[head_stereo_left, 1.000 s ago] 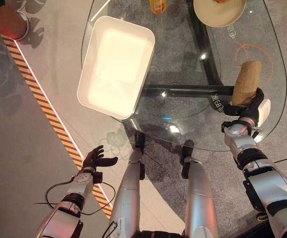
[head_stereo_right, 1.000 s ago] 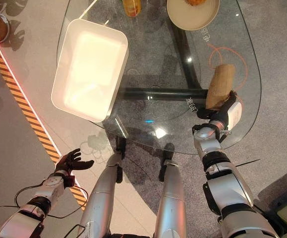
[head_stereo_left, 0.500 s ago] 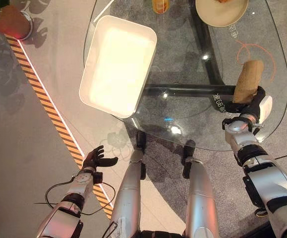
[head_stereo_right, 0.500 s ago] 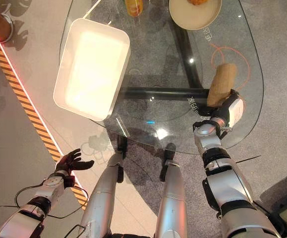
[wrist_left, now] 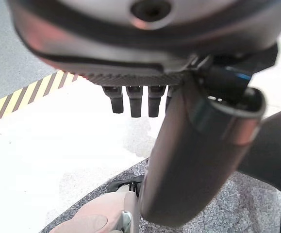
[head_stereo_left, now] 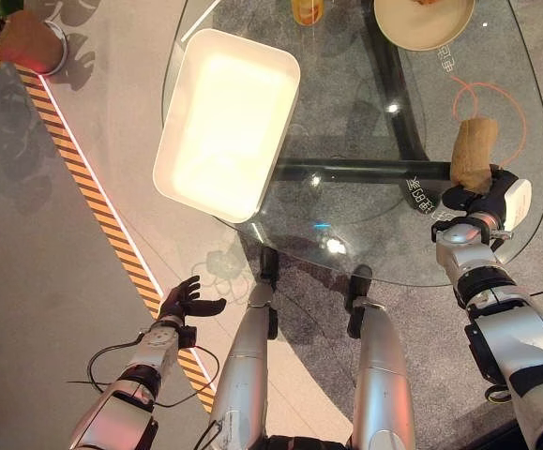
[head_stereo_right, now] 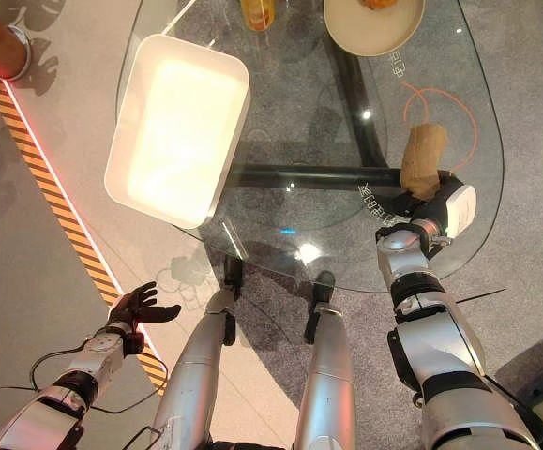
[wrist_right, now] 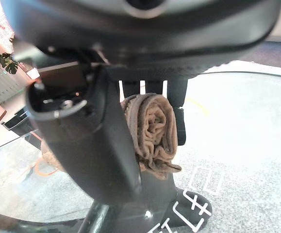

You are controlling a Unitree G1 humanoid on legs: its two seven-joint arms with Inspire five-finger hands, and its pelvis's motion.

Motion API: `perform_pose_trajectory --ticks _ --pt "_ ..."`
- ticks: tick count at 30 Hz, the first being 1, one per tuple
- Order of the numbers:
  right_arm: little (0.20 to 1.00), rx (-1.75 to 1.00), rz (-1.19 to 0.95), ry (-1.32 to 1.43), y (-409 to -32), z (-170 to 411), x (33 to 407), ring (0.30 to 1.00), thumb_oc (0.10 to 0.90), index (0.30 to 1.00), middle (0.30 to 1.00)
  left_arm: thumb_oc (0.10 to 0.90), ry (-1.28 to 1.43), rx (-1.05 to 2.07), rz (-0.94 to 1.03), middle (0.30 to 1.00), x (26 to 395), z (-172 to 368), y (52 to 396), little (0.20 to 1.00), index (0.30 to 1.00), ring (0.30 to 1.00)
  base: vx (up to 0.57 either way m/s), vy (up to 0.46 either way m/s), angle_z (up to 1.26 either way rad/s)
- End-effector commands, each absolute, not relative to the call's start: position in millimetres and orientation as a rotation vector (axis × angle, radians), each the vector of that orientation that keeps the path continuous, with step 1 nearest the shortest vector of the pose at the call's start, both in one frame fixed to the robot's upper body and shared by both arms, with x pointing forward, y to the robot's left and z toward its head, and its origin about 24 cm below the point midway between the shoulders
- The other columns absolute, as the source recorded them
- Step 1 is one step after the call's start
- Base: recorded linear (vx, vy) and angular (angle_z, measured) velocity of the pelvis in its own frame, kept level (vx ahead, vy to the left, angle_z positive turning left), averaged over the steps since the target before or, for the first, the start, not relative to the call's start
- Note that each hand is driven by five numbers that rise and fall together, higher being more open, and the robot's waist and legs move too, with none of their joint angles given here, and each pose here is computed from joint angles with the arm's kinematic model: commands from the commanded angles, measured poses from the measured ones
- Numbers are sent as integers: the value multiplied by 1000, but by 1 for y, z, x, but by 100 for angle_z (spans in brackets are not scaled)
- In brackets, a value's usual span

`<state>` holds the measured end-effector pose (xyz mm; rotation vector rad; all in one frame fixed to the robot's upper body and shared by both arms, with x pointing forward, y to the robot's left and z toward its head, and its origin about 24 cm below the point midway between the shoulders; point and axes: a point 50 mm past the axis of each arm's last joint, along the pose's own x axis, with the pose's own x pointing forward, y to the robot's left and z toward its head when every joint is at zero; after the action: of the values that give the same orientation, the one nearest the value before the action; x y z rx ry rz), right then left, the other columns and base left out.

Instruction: Wipe the table with a cloth and put it in the basket.

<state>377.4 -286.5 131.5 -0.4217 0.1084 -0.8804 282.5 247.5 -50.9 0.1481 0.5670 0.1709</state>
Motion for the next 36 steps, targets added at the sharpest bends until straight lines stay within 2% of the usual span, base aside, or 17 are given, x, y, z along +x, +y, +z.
perform_pose_trajectory --ticks 1,8,13,22,36 --pt "200 -507 -927 91 -311 142 370 300 100 300 300 800 597 136 233 900 279 -54 256 900 900 900 0 0 0" --pt "200 -514 -900 63 -309 146 372 300 100 300 300 800 595 139 230 900 281 -53 256 900 900 900 -2 -2 2" --pt "200 -575 -813 -27 -293 160 382 300 100 300 300 800 593 140 229 900 280 -54 253 900 900 900 -1 -1 1" --pt "200 -818 -522 -254 -223 198 402 300 100 300 300 800 587 141 222 900 279 -54 252 900 900 900 0 0 0" --pt "200 -1063 -213 -349 -154 197 405 300 100 300 300 800 583 141 189 900 276 -58 244 900 900 900 0 2 0"
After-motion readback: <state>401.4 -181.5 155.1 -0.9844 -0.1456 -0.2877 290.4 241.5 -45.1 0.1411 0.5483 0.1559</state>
